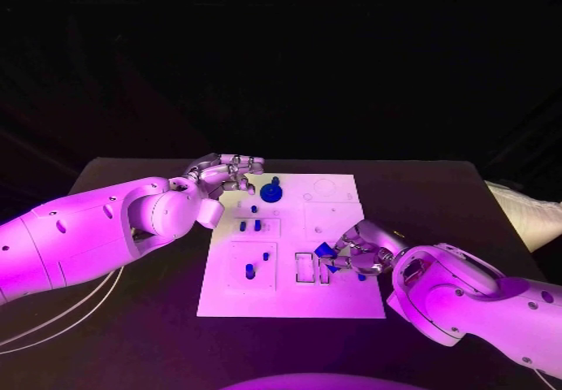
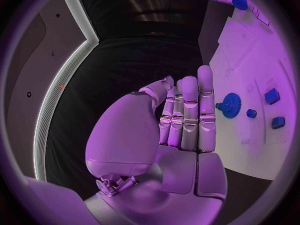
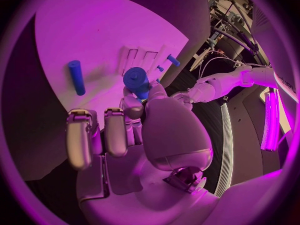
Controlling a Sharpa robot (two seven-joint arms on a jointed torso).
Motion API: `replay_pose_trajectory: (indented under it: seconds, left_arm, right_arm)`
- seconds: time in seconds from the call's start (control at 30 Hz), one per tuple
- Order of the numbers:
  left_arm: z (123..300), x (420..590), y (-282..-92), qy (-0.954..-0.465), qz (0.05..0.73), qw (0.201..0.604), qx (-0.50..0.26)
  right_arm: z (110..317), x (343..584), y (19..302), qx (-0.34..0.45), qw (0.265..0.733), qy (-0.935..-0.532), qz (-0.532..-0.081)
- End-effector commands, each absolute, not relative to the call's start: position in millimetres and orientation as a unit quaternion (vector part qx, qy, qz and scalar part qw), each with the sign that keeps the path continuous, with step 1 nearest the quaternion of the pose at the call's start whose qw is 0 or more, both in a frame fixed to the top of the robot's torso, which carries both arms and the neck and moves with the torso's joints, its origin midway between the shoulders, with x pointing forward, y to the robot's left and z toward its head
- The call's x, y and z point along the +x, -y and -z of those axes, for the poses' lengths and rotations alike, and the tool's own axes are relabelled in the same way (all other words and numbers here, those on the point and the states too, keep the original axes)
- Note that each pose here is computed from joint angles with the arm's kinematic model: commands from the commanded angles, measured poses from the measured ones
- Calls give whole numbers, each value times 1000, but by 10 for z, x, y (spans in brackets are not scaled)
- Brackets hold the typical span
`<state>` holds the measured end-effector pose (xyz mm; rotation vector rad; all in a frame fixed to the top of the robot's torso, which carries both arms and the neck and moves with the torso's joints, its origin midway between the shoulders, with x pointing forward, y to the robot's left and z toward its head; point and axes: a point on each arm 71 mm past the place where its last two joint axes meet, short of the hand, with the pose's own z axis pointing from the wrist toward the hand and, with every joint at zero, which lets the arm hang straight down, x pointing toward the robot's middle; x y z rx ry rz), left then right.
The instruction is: Assemble the parts on the task board
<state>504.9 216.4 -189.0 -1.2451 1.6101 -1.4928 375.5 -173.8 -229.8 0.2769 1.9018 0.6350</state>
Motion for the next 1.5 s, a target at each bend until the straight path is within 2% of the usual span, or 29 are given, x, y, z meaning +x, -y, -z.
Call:
replay_pose_trajectory:
  seconds: [0.03,0.3,0.57,1.5]
  left_arm:
    - [1877,5040,-2126,-610,574,295,-460]
    - [1871,5032,-2088,-614,581,288,-451]
    - [1865,5022,-2072,-618,585,285,-442]
    - [1862,5039,-2105,-603,586,286,-459]
  right_arm:
    - [2327,3742,1655,109,508,-810,-273]
    - [2398,3752,1527,81,481,-834,-258]
    - [2432,3780,1468,64,477,-841,-247]
    - [2384,3813,1396,39,518,-819,-244]
